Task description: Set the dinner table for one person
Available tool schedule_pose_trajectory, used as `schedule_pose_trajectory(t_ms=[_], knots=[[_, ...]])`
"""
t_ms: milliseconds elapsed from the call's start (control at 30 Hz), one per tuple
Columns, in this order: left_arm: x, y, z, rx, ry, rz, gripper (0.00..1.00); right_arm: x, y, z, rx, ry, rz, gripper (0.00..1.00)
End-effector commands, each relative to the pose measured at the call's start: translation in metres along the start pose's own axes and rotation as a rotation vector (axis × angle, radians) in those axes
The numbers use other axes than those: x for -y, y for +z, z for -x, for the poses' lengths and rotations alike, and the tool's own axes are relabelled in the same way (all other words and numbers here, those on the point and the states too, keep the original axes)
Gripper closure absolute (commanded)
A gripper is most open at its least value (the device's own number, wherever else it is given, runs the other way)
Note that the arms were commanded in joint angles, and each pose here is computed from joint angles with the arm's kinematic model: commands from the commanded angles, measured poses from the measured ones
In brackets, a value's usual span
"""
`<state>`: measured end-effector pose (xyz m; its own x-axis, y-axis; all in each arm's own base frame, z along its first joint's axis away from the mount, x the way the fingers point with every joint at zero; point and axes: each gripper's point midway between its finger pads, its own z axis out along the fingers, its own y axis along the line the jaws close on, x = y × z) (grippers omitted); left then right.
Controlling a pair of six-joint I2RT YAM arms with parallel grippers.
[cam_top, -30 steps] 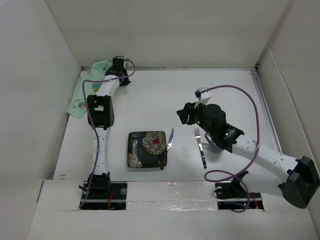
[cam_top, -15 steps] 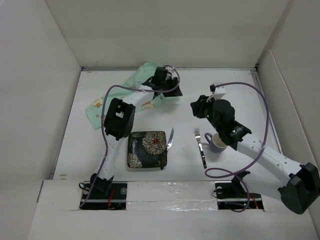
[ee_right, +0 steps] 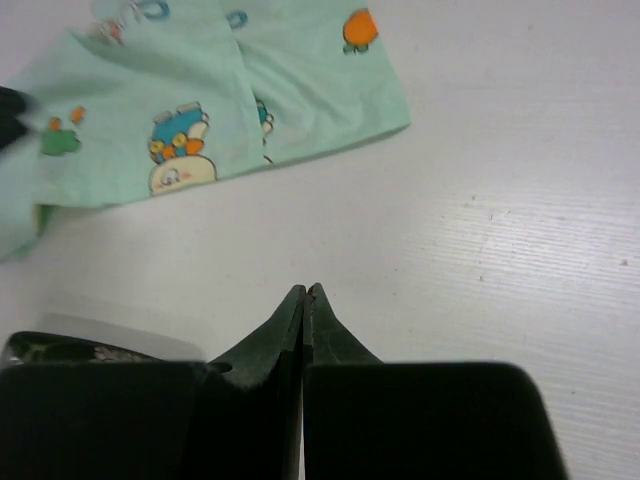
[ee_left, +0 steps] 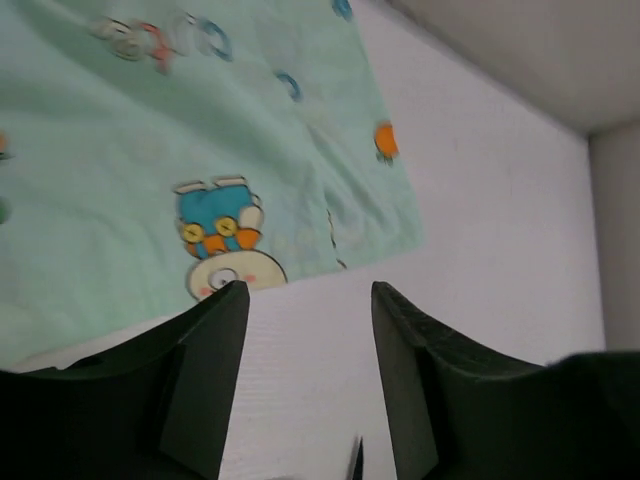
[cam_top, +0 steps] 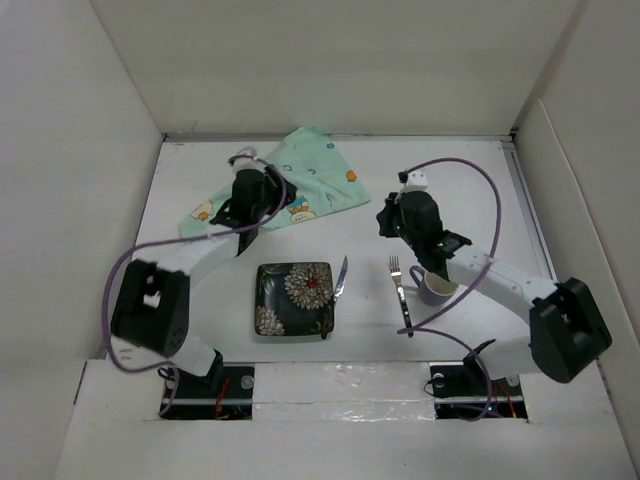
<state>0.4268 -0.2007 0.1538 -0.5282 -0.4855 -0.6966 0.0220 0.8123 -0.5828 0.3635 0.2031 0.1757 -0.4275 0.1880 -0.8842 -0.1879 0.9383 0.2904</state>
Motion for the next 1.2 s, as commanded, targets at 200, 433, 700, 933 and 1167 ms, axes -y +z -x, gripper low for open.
schedule_pose_trajectory(t_ms=[200, 433, 700, 933, 1167], knots=[[-0.125, -0.085, 0.009, 0.27, -0.312, 0.576, 0.53, -0.022, 0.079, 0.009, -0.086, -0.002, -0.013, 0.85], [-0.225, -0.131, -0.024, 0.224, -0.54, 0.698, 0.54, -0.028, 0.088, 0.002, -0.093, -0.024, 0.023, 0.54], [-0.249, -0.176, -0.014, 0.355, -0.557, 0.762, 0.47, -0.033, 0.075, 0.02, -0.045, -0.014, 0.09, 0.5], [-0.27, -0.157, -0.027, 0.258, -0.557, 0.888, 0.48, -0.03, 0.062, 0.028, -0.026, -0.005, 0.121, 0.5], [-0.283, -0.142, -0.032, 0.199, -0.546, 0.961, 0.58, -0.017, 0.049, 0.042, 0.013, 0.021, 0.131, 0.5]])
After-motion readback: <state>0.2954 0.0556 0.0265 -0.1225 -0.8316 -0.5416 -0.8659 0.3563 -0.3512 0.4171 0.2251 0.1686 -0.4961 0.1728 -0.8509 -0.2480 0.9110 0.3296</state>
